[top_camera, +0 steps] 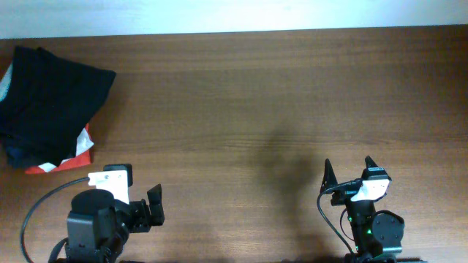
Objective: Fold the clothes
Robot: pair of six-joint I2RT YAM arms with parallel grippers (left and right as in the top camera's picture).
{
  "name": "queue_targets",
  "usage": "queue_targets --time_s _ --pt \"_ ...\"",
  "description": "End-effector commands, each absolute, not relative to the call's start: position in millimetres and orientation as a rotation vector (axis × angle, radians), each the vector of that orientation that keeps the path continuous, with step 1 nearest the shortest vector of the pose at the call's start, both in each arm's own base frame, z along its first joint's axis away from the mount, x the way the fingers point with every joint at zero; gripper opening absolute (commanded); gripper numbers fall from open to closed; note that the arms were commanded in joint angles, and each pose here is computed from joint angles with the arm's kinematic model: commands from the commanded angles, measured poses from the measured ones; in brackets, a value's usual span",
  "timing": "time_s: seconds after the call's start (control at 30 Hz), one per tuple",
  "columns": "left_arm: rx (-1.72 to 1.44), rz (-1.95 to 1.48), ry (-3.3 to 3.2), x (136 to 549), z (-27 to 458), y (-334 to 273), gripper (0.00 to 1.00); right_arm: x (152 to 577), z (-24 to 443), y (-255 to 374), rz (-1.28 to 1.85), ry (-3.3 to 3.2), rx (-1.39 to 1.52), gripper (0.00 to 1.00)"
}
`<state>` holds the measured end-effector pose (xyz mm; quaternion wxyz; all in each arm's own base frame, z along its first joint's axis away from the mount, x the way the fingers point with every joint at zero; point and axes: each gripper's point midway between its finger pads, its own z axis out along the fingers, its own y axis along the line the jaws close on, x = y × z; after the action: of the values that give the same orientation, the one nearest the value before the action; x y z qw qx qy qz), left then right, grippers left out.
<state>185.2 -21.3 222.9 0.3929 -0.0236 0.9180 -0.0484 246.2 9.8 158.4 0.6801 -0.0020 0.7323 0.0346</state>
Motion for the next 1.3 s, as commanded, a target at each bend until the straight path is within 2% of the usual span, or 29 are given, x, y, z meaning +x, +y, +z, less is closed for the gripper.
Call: queue_targets --time_s 0.0,0.5,0.6,0.73,0.9,1.0,1.27 --pt "-0.082 -0.117 2.325 185 223 -19 0.99 246 157 12 0.078 1.644 -0.017 0.99" --pt "-0.09 -0.116 2.312 183 223 -18 0.99 246 157 12 0.078 1.644 -0.017 0.99" --pt "-0.155 -0.071 2.203 177 204 -3 0.99 246 157 12 0.078 1.644 -0.017 0.99" --pt "-0.168 -0.095 1.939 206 171 -1 0.99 246 157 12 0.078 1.644 -0.017 0.99" --pt "-0.138 -0.113 1.552 246 182 -3 0.99 246 157 12 0.078 1.644 -0.017 0.99" --pt "-0.079 -0.083 1.645 246 157 -7 0.99 246 157 12 0.078 1.644 -0.017 0.99" --pt "-0.077 -0.085 1.645 246 157 -7 0.99 246 157 12 0.078 1.644 -0.017 0.99"
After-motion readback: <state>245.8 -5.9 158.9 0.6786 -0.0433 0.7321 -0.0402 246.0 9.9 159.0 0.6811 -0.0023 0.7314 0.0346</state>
